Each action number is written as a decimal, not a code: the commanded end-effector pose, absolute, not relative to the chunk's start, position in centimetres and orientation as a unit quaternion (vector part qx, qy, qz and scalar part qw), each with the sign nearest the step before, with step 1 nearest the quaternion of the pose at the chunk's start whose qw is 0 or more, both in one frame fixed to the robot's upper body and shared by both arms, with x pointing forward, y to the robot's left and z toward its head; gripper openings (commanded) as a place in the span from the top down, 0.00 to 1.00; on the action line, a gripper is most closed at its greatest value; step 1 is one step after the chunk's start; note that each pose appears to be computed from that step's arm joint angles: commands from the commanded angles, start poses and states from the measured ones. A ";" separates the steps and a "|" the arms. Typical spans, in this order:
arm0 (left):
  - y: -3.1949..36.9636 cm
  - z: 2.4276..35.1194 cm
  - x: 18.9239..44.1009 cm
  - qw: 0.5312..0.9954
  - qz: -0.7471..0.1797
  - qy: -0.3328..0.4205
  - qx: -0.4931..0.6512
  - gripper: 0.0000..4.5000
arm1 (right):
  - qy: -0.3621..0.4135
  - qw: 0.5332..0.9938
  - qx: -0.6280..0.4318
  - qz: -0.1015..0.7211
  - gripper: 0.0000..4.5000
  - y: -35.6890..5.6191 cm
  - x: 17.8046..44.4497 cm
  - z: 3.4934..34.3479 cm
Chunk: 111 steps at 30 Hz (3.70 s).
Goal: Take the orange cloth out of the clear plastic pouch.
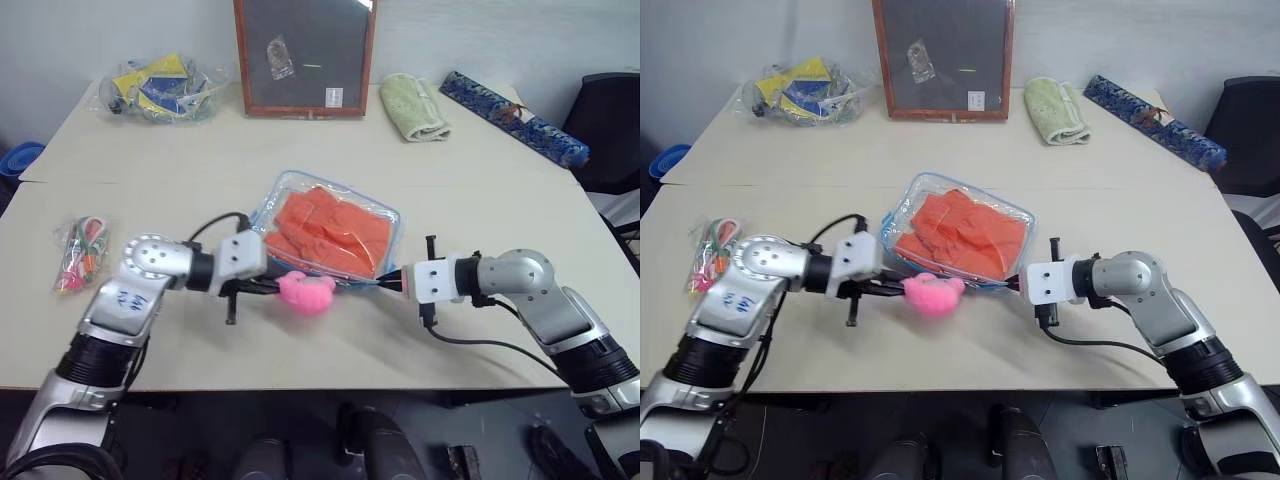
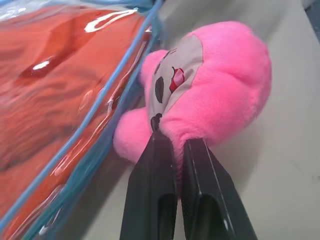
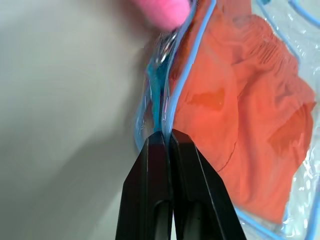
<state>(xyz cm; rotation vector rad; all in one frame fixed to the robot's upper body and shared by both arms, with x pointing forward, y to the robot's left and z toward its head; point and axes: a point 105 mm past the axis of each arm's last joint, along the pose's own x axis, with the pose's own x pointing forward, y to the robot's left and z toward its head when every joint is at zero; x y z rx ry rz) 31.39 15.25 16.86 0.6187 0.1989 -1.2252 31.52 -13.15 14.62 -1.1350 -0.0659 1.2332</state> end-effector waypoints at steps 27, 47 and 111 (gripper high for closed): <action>26.2 16.7 33.5 0.909 -0.363 0.156 0.135 0.34 | -0.026 0.760 -0.411 0.503 0.11 -16.9 27.3 16.9; 15.6 19.4 29.9 0.681 -0.575 0.039 0.451 0.21 | -0.025 0.841 -0.233 0.487 0.00 -13.2 23.8 19.3; 7.4 16.2 31.6 0.783 -0.591 0.043 0.189 1.00 | 0.021 0.883 -0.253 0.395 0.74 -13.9 26.3 15.3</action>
